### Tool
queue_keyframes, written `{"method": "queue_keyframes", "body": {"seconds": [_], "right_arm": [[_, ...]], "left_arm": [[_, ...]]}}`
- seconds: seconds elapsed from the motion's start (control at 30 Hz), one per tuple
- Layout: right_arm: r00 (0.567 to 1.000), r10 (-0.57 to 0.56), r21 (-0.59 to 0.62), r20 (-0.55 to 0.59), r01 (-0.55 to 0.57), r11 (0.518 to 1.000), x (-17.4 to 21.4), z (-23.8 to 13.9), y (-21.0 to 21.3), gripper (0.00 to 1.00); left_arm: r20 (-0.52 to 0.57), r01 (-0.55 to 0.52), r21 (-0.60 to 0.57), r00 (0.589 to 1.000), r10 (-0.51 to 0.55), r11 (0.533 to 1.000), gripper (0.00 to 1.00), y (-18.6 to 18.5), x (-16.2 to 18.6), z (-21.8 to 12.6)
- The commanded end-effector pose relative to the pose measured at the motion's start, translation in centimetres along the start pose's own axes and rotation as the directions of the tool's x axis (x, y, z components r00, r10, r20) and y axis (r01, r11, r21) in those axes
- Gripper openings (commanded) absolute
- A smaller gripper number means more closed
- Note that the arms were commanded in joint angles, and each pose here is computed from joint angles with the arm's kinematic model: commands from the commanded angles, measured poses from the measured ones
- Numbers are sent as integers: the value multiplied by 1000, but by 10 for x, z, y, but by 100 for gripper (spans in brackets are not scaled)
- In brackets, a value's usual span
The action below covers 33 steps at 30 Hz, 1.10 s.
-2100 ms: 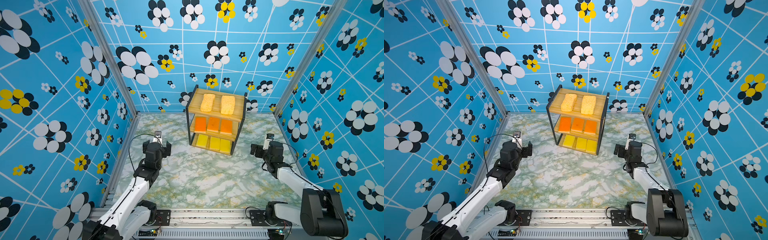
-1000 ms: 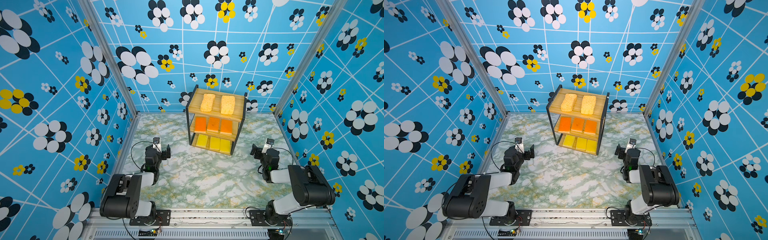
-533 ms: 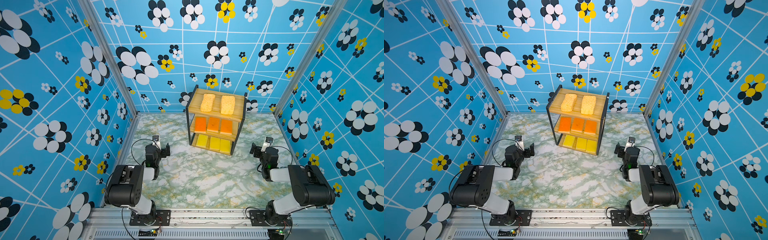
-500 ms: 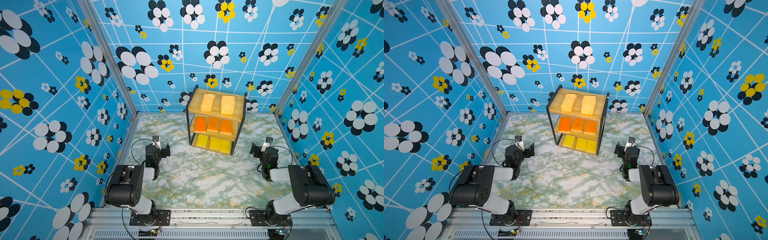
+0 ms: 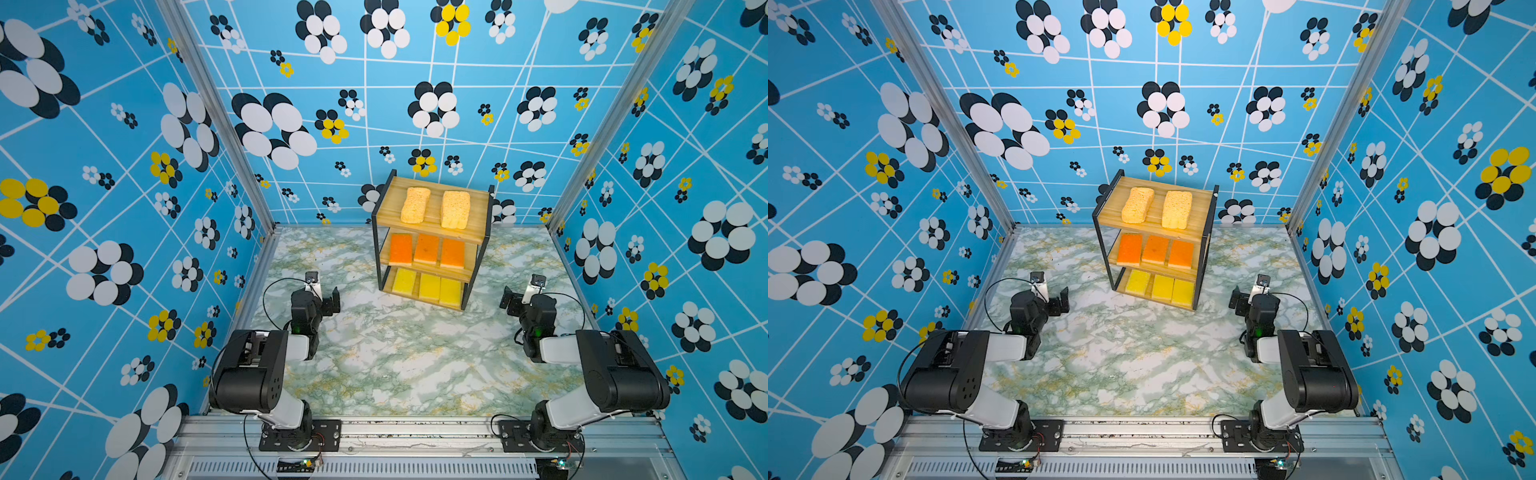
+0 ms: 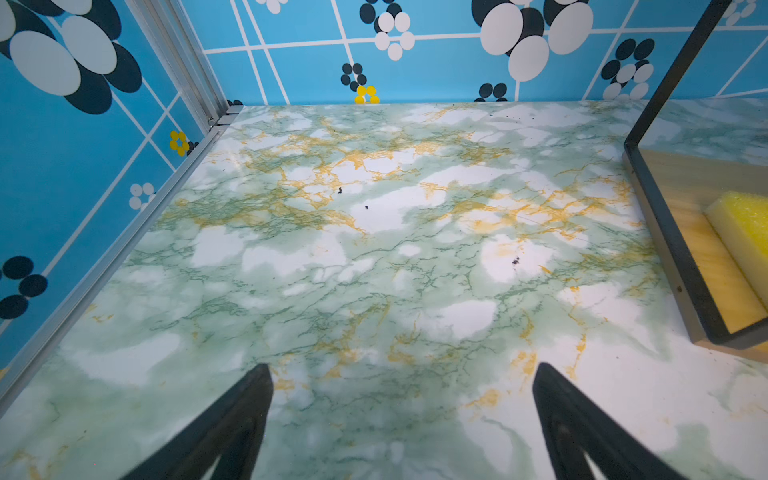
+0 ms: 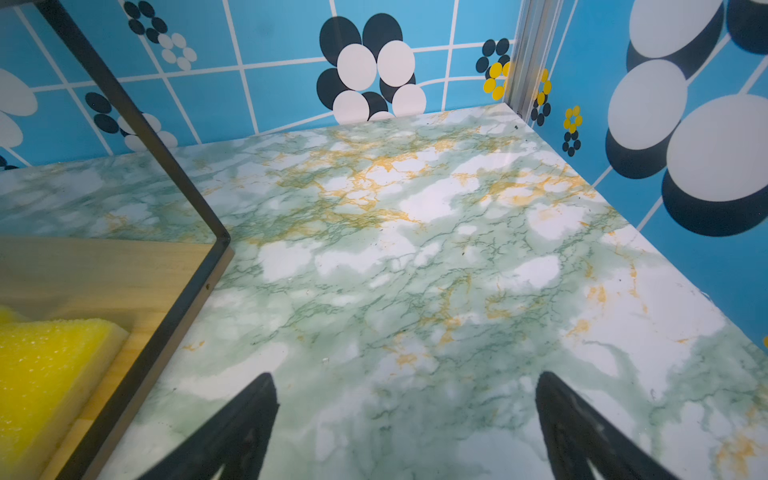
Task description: Place and organize the cleaning sponges onto the shelf
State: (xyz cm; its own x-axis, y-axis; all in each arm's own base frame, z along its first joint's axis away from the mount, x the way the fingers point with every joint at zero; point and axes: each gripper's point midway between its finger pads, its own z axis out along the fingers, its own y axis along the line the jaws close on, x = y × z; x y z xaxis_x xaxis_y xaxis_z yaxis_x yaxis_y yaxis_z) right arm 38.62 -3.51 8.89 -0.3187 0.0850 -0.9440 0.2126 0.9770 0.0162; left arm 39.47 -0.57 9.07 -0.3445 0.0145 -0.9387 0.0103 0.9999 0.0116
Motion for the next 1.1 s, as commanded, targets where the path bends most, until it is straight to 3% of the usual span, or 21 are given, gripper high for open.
{"method": "queue_keyframes", "body": {"seconds": [0.0, 0.17, 0.27, 0.4, 0.6, 0.7, 0.9, 1.07], "right_arm": [[1000, -13, 10, 16, 13, 1000, -8, 2, 1, 99], [1000, -13, 10, 17, 13, 1000, -8, 2, 1, 99], [1000, -13, 10, 19, 13, 1000, -9, 2, 1, 99], [1000, -14, 9, 17, 14, 1000, -8, 2, 1, 99], [1000, -14, 9, 18, 14, 1000, -8, 2, 1, 99], [1000, -15, 8, 18, 15, 1000, -8, 2, 1, 99], [1000, -15, 10, 17, 15, 1000, -8, 2, 1, 99], [1000, -14, 10, 19, 14, 1000, -9, 2, 1, 99]], "left_arm": [[9, 13, 16, 1000, -13, 1000, 99, -2, -5, 1], [19, -29, 42, 999, 28, 999, 99, -12, -23, -11], [38, -65, 72, 997, 62, 995, 99, -27, -51, -32], [140, -32, 279, 990, -7, 960, 99, -79, -96, -70], [189, 5, 380, 978, -83, 925, 99, -121, -119, -97], [174, 33, 432, 977, -119, 901, 99, -139, -122, -99], [155, 10, 447, 984, -89, 895, 99, -177, -116, -85], [166, 34, 386, 980, -106, 922, 99, -198, -118, -70]]}}
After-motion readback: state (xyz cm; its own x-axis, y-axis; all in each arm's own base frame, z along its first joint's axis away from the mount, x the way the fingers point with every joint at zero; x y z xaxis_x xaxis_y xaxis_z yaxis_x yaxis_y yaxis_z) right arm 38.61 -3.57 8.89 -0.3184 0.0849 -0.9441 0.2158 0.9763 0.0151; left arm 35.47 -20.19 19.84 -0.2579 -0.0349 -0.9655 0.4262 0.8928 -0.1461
